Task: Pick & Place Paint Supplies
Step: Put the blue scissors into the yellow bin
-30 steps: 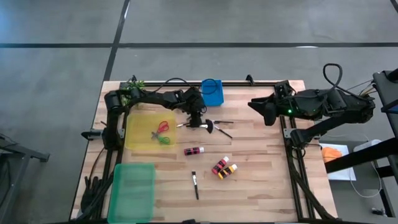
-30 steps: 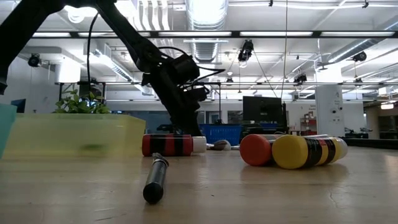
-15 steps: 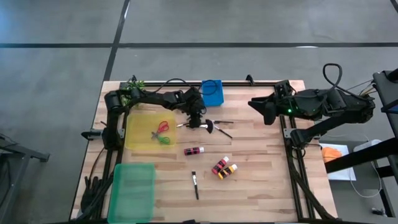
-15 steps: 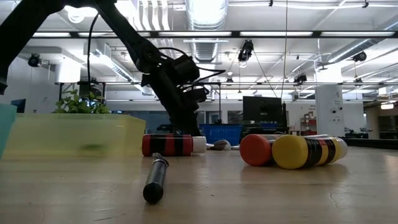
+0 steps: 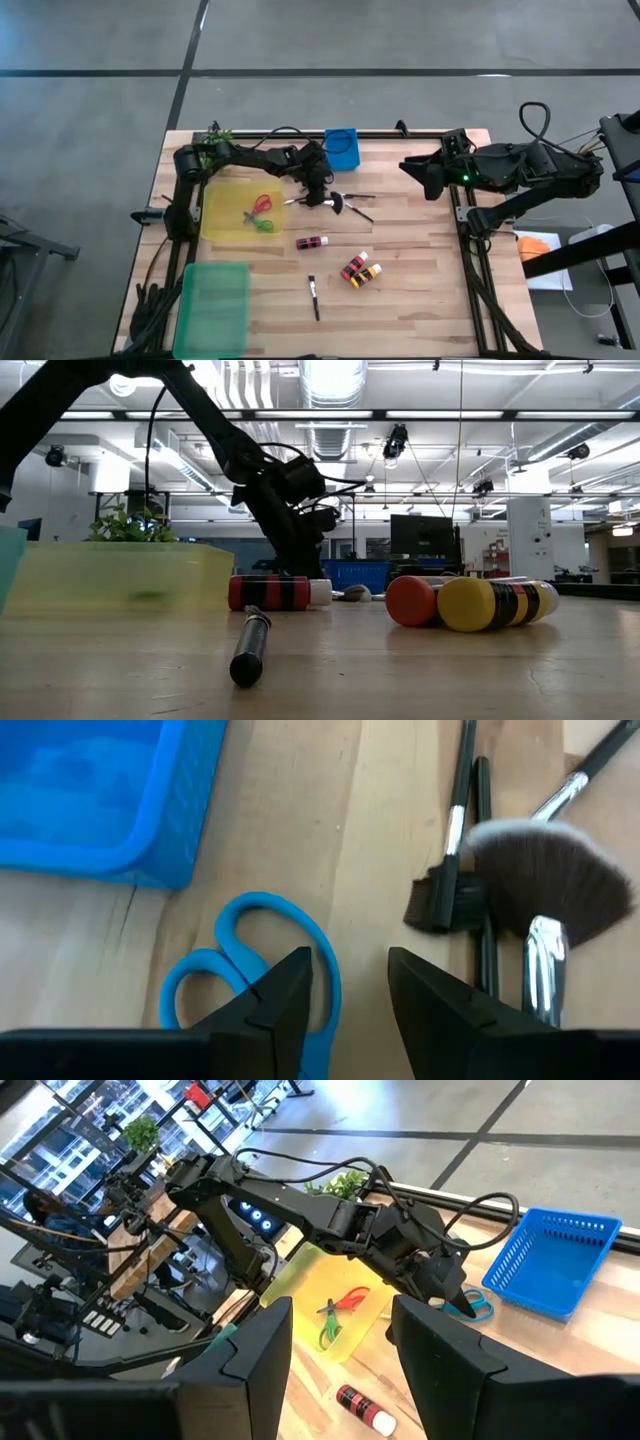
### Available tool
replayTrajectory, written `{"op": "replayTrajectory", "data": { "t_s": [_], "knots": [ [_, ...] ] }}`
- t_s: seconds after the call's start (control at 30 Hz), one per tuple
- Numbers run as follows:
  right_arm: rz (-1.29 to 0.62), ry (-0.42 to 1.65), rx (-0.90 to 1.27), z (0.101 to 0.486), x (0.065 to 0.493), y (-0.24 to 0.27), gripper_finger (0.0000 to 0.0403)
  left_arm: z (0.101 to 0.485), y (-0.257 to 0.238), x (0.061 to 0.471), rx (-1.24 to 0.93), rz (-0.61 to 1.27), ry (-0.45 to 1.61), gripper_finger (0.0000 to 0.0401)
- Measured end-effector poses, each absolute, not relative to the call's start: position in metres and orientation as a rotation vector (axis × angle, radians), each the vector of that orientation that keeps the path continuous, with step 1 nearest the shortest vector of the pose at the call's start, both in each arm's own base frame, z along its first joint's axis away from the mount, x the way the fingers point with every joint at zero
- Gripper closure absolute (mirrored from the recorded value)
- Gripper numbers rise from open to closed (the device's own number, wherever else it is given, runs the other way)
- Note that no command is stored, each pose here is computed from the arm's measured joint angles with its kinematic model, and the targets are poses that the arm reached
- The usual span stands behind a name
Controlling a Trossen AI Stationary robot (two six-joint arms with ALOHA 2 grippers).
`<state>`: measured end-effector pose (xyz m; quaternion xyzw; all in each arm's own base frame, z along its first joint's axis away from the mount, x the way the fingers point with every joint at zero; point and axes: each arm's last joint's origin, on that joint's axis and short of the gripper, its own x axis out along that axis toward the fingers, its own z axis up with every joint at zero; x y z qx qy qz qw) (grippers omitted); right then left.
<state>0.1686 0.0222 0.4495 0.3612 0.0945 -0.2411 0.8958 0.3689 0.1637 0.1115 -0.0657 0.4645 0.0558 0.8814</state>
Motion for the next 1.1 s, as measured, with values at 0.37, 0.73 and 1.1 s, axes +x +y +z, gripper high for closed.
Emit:
{"op": "replayTrajectory", "data": {
  "t_s": [0.37, 0.73, 1.1],
  "knots": [
    [-0.505, 0.204, 0.748, 0.448, 0.168, 0.022, 0.0232, 0.109, 0.164, 0.368, -0.178, 0.174, 0.998, 0.0369],
    [-0.502, 0.203, 0.748, 0.449, 0.169, 0.022, 0.0232, 0.119, 0.158, 0.365, -0.265, 0.154, 0.997, 0.0397],
    [-0.498, 0.206, 0.731, 0.449, 0.169, 0.022, 0.0232, 0.171, 0.138, 0.363, -0.232, 0.071, 0.894, 0.0400]
  ]
}}
